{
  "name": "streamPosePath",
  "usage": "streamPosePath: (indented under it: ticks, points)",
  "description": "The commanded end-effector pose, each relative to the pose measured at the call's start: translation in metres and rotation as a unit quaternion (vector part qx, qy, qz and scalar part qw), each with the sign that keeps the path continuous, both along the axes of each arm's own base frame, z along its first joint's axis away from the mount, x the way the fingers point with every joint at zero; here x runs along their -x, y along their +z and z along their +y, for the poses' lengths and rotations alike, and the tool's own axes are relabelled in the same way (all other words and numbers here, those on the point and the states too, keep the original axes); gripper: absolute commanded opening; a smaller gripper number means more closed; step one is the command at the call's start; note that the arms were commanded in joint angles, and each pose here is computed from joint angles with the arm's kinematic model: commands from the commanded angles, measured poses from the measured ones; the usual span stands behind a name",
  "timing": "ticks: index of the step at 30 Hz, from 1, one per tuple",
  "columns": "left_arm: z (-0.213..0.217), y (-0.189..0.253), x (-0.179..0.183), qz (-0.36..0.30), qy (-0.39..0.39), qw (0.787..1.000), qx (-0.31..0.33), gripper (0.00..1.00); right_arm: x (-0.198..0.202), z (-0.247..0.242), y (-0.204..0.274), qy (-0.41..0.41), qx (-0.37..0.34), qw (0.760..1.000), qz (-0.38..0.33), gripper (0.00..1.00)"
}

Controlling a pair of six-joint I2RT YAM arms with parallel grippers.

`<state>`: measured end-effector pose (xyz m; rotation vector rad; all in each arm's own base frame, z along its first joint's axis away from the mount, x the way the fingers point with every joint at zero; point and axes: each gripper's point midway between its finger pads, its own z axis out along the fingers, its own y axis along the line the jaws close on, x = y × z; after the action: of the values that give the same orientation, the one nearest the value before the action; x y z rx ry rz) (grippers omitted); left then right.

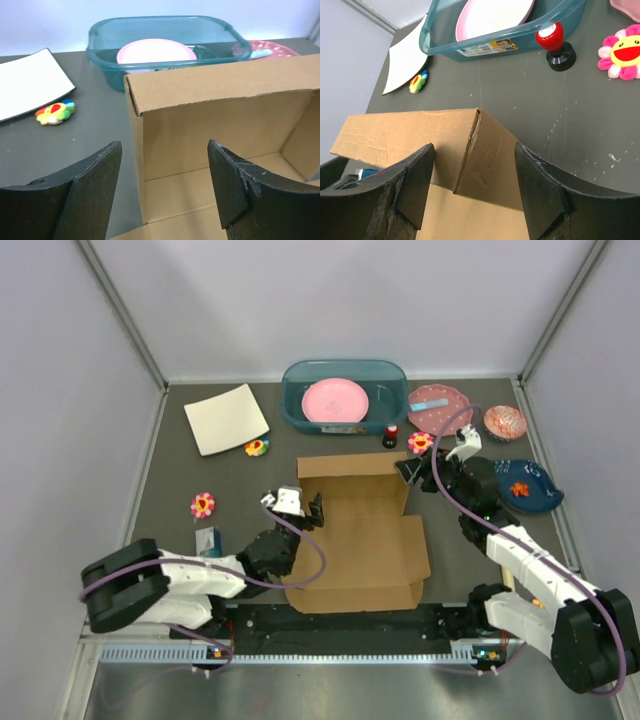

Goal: Fold the paper box

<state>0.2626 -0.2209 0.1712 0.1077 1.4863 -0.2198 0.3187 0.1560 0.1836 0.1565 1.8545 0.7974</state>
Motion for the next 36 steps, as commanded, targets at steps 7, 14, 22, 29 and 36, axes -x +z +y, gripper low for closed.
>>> streamPosePath:
  ticks: [7,14,22,29,36]
  points:
    - [-0.026,0.046,0.034,0.027,-0.145,0.988,0.048,0.76,0.006,-0.010,-0.018,-0.012,0.029,0.999,0.015,0.64]
    - [-0.013,0.082,0.035,0.038,-0.163,0.979,0.114,0.79,0.007,-0.013,-0.020,-0.015,0.036,0.999,0.016,0.64]
    - [0.001,0.081,-0.009,0.141,-0.137,0.964,0.181,0.86,0.009,-0.013,-0.018,-0.011,0.040,0.999,0.014,0.64]
    - [-0.006,0.055,-0.027,0.206,-0.194,0.934,0.220,0.85,0.014,-0.012,-0.020,-0.006,0.040,0.999,0.015,0.64]
    - [-0.015,0.037,-0.033,0.227,-0.225,0.922,0.220,0.73,0.016,-0.011,-0.020,0.000,0.039,0.999,0.016,0.63]
